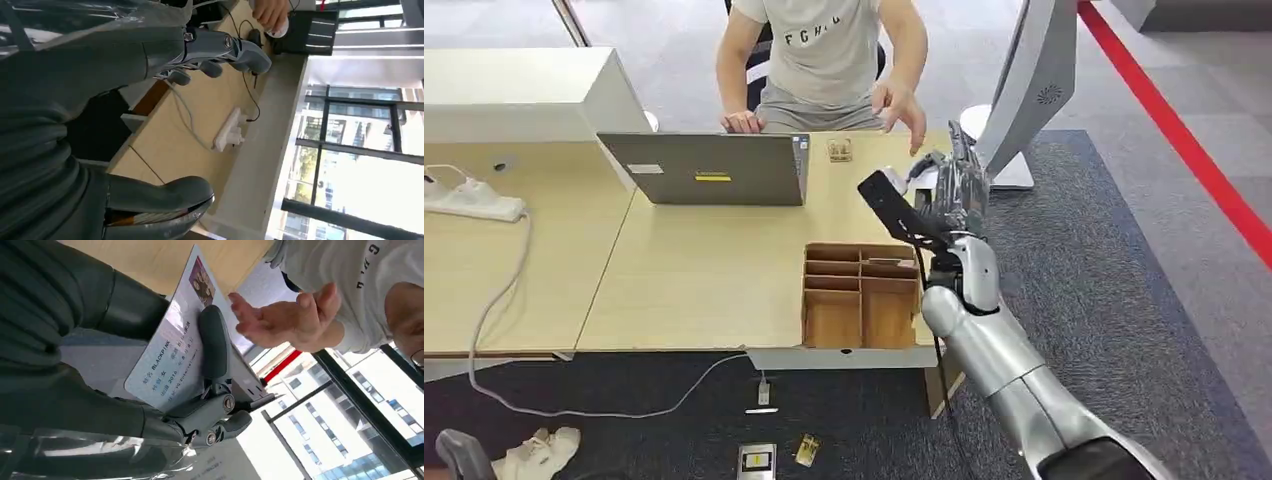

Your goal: Pass the card to the sensor for recognition and then transmit it.

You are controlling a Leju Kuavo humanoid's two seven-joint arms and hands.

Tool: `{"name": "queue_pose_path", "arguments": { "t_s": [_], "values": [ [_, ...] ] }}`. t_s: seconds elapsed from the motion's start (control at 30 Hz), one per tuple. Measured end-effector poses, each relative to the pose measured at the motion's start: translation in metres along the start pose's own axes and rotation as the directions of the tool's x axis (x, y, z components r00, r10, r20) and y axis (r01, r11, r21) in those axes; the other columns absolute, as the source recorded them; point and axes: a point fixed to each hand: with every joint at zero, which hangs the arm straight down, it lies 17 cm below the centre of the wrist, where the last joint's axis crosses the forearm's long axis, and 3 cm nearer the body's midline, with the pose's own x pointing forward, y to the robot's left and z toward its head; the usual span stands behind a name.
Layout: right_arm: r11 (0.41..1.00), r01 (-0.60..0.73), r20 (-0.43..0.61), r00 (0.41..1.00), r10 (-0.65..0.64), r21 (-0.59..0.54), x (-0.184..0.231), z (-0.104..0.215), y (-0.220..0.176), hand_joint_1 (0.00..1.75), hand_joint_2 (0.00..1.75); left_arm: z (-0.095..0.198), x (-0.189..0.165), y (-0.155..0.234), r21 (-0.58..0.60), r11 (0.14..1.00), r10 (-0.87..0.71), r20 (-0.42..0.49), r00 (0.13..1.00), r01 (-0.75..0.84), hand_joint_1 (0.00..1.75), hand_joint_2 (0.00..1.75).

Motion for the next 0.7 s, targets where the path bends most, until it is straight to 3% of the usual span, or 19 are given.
{"name": "queue_pose_path", "arguments": {
  "t_s": [0.7],
  "values": [
    [0.997, -0.054, -0.033, 0.998, 0.056, 0.056, -0.010, 0.002, 0.029, 1.75, 1.75, -0.007, 0.002, 0.009, 0.028, 1.000, 0.001, 0.007, 1.000, -0.001, 0.00, 1.75]
  ]
}}
